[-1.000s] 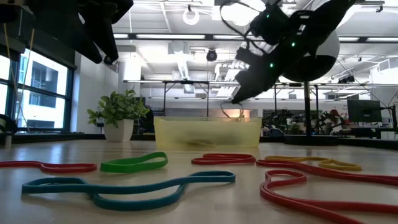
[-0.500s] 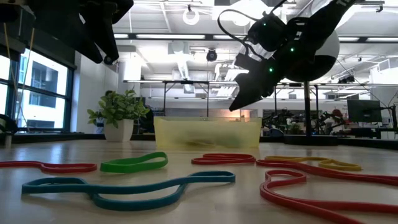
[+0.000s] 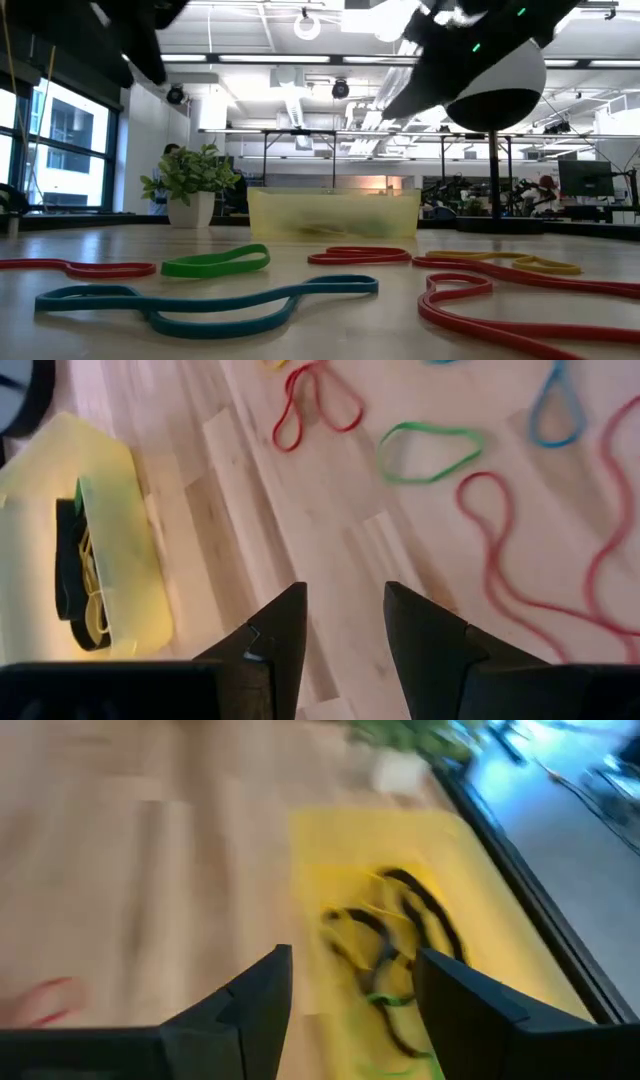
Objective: Pick and place rubber bands into bin
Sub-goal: Put the bottom green rubber band into the yellow bin
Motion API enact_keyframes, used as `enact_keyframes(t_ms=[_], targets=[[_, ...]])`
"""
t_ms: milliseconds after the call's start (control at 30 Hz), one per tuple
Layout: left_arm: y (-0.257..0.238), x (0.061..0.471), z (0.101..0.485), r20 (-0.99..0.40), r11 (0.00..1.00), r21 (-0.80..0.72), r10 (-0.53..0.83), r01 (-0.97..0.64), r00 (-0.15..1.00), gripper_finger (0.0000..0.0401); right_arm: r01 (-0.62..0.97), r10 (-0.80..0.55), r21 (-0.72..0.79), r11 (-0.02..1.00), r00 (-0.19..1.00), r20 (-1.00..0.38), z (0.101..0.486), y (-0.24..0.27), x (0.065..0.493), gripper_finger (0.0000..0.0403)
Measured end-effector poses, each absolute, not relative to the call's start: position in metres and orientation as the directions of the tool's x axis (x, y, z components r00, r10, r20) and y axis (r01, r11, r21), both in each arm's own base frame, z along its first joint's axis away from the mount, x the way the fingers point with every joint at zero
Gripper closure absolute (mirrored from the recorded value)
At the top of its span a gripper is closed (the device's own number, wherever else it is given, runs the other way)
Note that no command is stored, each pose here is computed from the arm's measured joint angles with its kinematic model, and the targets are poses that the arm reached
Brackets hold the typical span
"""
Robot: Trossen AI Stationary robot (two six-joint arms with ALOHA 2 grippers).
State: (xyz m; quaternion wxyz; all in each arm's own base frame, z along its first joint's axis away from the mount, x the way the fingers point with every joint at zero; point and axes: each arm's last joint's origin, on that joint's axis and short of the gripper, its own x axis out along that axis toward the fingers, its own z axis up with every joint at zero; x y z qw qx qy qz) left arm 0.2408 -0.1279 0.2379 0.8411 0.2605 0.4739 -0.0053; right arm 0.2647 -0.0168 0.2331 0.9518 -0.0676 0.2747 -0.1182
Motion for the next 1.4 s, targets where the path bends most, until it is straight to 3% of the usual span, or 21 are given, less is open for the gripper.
enact_keyframes(t_ms=[267,467,700,1033,1167,1400], targets=[[-0.161,0.22,0.239,-0.752,0.857,0.457,0.229,0.239,0.618,0.0277,0.003,-0.07,-0.122,0.992,0.833,-0.548,0.244,0.04,0.242,0.0234],[-0.166,0.216,0.239,-0.743,0.865,0.451,0.227,0.22,0.63,0.0277,-0.065,0.065,0.023,0.998,0.77,-0.635,0.235,0.075,0.227,0.0252],[-0.17,0.223,0.231,-0.732,0.846,0.482,0.247,0.227,0.634,0.0277,-0.103,0.216,0.211,0.972,0.744,-0.633,0.235,0.124,0.205,0.0263],[-0.172,0.227,0.227,-0.708,0.836,0.512,0.281,0.198,0.648,0.0277,-0.047,0.23,0.287,0.957,0.728,-0.646,0.216,0.187,0.164,0.0265],[-0.172,0.228,0.228,-0.678,0.831,0.531,0.301,0.163,0.671,0.0277,-0.002,0.202,0.273,0.962,0.674,-0.71,0.189,0.205,0.161,0.0265],[-0.172,0.229,0.229,-0.661,0.827,0.543,0.316,0.143,0.681,0.0277,-0.019,0.286,0.346,0.938,0.606,-0.742,0.155,0.229,0.171,0.0265]])
